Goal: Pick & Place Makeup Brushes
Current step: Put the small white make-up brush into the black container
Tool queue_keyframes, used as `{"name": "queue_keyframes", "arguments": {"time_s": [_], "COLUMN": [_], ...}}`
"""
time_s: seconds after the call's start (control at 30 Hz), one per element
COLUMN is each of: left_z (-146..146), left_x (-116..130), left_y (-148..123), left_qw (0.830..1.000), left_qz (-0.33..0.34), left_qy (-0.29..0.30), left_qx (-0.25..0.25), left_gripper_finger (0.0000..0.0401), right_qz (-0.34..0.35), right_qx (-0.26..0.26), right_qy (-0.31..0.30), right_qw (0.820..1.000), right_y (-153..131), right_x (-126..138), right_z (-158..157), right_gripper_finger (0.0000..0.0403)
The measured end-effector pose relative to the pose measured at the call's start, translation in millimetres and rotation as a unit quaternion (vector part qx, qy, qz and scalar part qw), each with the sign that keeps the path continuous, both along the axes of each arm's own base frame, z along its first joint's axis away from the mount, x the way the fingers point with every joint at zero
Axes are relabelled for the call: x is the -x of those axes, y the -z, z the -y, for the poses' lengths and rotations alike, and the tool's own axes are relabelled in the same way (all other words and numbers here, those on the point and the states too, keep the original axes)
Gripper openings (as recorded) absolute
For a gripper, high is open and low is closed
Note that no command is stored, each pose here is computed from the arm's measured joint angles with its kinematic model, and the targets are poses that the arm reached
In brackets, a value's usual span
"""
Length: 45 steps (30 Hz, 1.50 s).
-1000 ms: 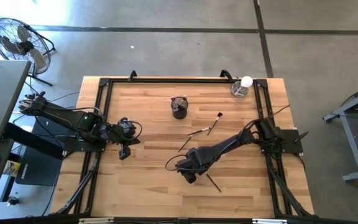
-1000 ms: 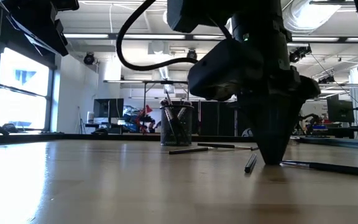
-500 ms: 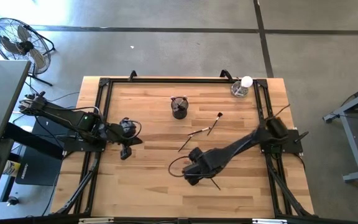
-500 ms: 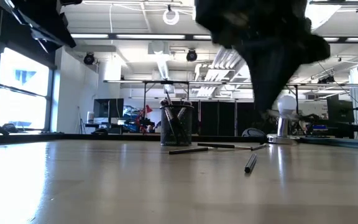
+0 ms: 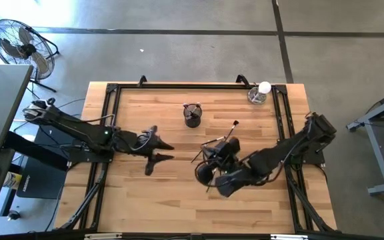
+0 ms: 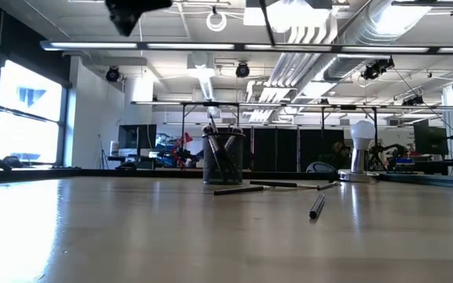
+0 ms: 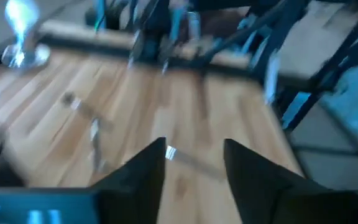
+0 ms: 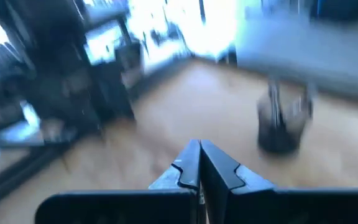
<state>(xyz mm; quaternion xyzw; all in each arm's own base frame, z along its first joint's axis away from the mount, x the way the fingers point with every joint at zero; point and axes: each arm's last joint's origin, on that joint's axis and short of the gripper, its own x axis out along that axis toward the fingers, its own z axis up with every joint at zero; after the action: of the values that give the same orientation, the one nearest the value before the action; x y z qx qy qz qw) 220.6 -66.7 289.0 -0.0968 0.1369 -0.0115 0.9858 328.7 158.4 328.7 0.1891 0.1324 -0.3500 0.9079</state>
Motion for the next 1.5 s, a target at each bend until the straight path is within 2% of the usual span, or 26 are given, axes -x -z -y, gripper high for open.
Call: {"name": "queue_keyframes", "arguments": {"time_s": [0.07,0.17,0.3,0.47,0.73,0.83,0.9,1.07,1.1,1.23,1.33,1.4,1.5], "left_z": [5,10,7,-7,-19,-21,-21,-20,-20,-20,-27,-37,-57], "left_x": [-11,-26,-41,-47,-52,-52,-52,-52,-52,-52,-54,-55,-53], "left_y": [-3,-6,-8,-11,-21,-22,-23,-23,-23,-22,-18,-13,-6], "left_qw": [0.999,0.994,0.985,0.982,0.98,0.979,0.979,0.98,0.98,0.981,0.982,0.982,0.976], "left_qz": [0.044,0.106,0.168,0.181,0.187,0.19,0.192,0.191,0.191,0.187,0.168,0.144,0.1], "left_qy": [0.022,0.03,-0.015,-0.035,-0.058,-0.059,-0.057,-0.046,-0.043,-0.054,-0.081,-0.115,-0.173], "left_qx": [0.006,0.016,0.031,0.05,0.043,0.036,0.026,0.017,0.018,0.018,0.022,0.048,0.092], "left_gripper_finger": [0.0185,0.0209,0.0217,0.0218,0.0216,0.0193,0.0161,0.0029,0.0019,0.0017,0.0011,0.0011,0.0011], "right_qz": [0.019,0.039,0.07,0.096,0.103,0.1,0.095,0.073,0.068,0.037,0.008,-0.009,-0.041], "right_qx": [0.047,0.088,0.128,0.144,0.142,0.145,0.152,0.163,0.165,0.169,0.158,0.138,0.074], "right_qy": [-0.01,-0.038,-0.073,-0.105,-0.132,-0.13,-0.13,-0.103,-0.095,-0.071,-0.074,-0.071,-0.085], "right_qw": [0.999,0.995,0.987,0.979,0.976,0.976,0.975,0.979,0.979,0.982,0.985,0.988,0.993], "right_y": [-15,-35,-55,-65,-66,-66,-66,-63,-62,-58,-59,-64,-69], "right_x": [-3,-9,-19,-26,-33,-34,-34,-35,-35,-32,-21,-5,24], "right_z": [1,5,11,18,30,32,34,39,41,46,52,59,70], "right_gripper_finger": [0.0,0.0,0.0,0.0,0.0,0.0,0.0,0.0,0.0,0.0006,0.0028,0.0049,0.0081]}}
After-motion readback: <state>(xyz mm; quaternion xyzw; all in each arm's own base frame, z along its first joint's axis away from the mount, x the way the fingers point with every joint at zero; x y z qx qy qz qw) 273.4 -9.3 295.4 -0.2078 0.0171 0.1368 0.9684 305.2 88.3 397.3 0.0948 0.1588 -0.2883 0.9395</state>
